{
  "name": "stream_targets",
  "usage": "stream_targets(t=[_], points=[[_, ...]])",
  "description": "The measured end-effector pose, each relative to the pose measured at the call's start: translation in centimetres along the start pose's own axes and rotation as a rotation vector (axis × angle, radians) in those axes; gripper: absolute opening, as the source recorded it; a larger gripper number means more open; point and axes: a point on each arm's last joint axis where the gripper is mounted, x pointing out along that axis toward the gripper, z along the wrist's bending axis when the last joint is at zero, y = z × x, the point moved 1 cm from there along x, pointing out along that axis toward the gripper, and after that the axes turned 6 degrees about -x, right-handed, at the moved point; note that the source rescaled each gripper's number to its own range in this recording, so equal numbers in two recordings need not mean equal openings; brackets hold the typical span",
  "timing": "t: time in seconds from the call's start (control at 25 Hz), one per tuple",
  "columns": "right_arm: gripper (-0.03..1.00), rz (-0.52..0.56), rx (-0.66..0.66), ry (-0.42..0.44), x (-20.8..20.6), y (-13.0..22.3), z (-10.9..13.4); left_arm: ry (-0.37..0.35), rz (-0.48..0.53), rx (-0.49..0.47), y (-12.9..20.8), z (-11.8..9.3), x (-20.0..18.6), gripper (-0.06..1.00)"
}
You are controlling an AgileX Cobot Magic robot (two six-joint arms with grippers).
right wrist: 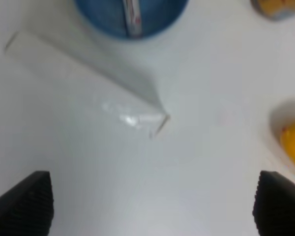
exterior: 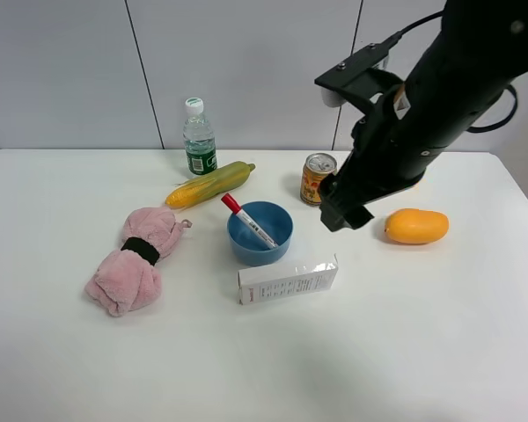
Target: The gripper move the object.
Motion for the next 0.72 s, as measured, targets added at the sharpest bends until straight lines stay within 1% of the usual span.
stream_targets(t=[0.16,0.32,0.48,0.72], points=[[0.77,0.059,0.049,0.004,-1.1,1.5,-1.1,0.0,0.0,0.0,0.0,0.0,0.0,1.0],[0.77,0.074,0.088,0.027,-1.3,2.5,-3.2,0.0,0.0,0.0,0.0,0.0,0.0,1.0],[0.77,0.091,0.153,0.057,-1.3,3.7,-5.8,0.0,0.0,0.0,0.0,0.0,0.0,1.0],[0.77,0.117,0.305,0.106,-1.5,6.2,-9.7,0.0,0.0,0.0,0.0,0.0,0.0,1.0]])
